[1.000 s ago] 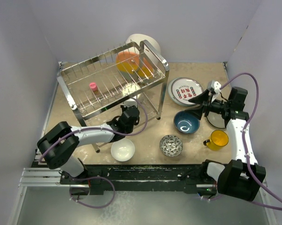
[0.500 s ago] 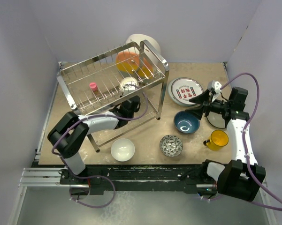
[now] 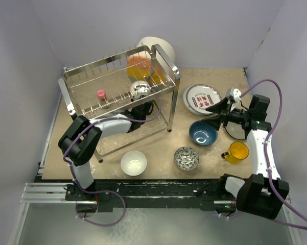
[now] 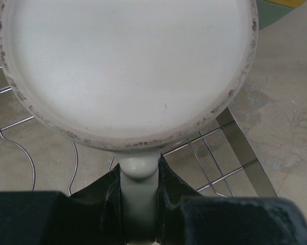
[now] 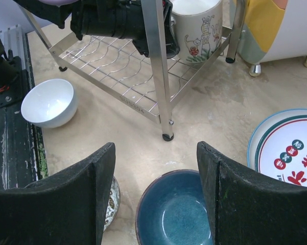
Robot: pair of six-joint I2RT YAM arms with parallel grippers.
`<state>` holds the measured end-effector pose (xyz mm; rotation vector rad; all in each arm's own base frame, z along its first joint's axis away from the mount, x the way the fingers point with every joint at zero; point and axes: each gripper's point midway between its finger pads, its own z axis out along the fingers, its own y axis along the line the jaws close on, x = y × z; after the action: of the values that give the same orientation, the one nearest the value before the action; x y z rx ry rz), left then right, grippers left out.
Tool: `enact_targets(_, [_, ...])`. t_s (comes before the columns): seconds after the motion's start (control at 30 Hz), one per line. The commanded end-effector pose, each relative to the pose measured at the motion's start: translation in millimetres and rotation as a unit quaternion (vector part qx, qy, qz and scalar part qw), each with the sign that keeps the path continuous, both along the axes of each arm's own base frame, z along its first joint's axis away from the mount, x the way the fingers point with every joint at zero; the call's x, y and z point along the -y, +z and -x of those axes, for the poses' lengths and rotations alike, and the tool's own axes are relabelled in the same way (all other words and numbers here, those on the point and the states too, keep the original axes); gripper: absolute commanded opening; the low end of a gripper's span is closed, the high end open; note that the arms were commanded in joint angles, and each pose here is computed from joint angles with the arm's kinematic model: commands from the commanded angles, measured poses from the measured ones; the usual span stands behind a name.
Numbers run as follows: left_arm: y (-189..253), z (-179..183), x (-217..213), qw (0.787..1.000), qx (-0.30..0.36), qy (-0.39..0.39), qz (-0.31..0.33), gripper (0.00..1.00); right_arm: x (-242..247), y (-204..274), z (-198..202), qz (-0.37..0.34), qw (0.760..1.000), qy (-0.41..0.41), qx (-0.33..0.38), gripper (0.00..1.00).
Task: Load the mixed dishes into the dish rack
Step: Turn the cup upside down in the dish rack.
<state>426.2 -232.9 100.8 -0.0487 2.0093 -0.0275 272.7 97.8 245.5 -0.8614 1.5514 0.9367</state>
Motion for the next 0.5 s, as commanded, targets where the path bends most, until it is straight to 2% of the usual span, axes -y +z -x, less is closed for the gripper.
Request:
enact_targets(0.0, [59,-33,6,0.994,0.082,0.036,0.063,0.15,1,20,0,0.007,0.999,0.003,0.035,0.68])
enact_targets(0.13, [53,-33,9,0.995,0.072,0.032,0.063,0.35,1,20,0,0.006,0.999,0.003,0.035,0.68])
enact_targets(0.2, [51,-29,11,0.996,0.064,0.024,0.065,0.5,2,20,0,0.006,0.999,0.002,0.035,0.68])
enact_targets(0.3, [53,-21,13,0.996,0.06,0.011,0.071,0.66,2,20,0,0.006,0.999,0.002,0.035,0.68])
enact_targets(0.37, [56,-15,14,0.995,0.06,0.004,0.074,0.71,2,20,0,0.006,0.999,0.003,0.034,0.68])
enact_targets(0.47, [59,-5,17,0.996,0.057,-0.006,0.074,0.72,2,20,0,0.006,0.999,0.002,0.033,0.68])
